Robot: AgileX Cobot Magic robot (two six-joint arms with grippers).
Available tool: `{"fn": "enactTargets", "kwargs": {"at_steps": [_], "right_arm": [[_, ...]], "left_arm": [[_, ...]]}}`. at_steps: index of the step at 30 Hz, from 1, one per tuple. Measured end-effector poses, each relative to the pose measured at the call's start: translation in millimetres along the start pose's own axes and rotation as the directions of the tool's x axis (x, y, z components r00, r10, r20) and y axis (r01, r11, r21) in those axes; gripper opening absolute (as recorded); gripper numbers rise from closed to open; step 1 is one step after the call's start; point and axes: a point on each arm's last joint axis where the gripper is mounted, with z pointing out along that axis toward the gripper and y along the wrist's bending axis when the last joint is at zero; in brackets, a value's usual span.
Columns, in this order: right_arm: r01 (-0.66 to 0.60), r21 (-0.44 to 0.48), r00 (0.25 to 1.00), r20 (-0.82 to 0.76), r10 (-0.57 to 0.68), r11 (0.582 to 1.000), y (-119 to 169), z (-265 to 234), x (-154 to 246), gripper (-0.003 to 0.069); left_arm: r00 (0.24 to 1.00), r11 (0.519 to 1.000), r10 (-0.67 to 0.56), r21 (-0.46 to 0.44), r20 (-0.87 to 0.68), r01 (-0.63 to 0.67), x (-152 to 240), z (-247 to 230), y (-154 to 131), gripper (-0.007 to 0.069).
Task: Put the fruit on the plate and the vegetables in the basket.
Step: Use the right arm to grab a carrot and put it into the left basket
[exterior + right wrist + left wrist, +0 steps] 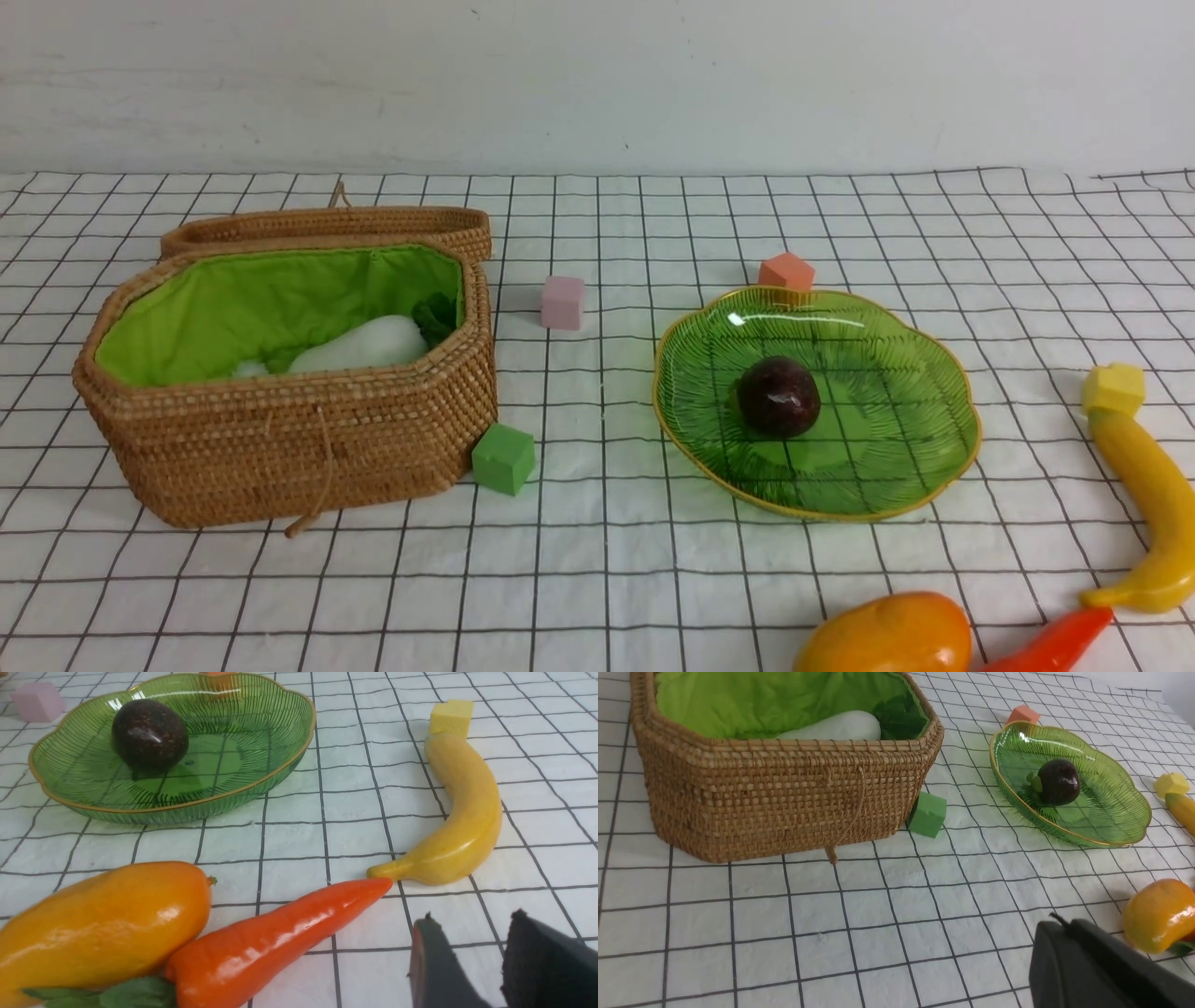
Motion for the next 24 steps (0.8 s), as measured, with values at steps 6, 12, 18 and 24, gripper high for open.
{"fn": "enactTargets", "kwargs": {"at_steps": [6, 12, 18, 24], "right_arm": [[0.000, 0.000, 1.000, 0.000, 0.000, 1.000, 0, 0, 0, 0.0245], [0.000, 0.000, 1.000, 0.000, 0.000, 1.000, 0, 0, 0, 0.0245], [0.000, 0.000, 1.000, 0.000, 0.000, 1.000, 0, 0, 0, 0.0245], [0.000, 0.000, 1.000, 0.000, 0.000, 1.000, 0, 0, 0, 0.0245]], "left_arm": [[0.996, 1.000, 0.023, -0.001, 0.081, -0.023, -7, 0, 1, -0.0013], [0.937, 0.995, 0.097, -0.034, 0.336, -0.091, -1, 2, 9, -0.0013], [0.888, 0.984, 0.125, -0.169, 0.442, -0.055, 37, 16, 29, -0.0011], [0.945, 0.963, 0.106, -0.269, 0.311, -0.019, 86, 47, 51, -0.0006]]}}
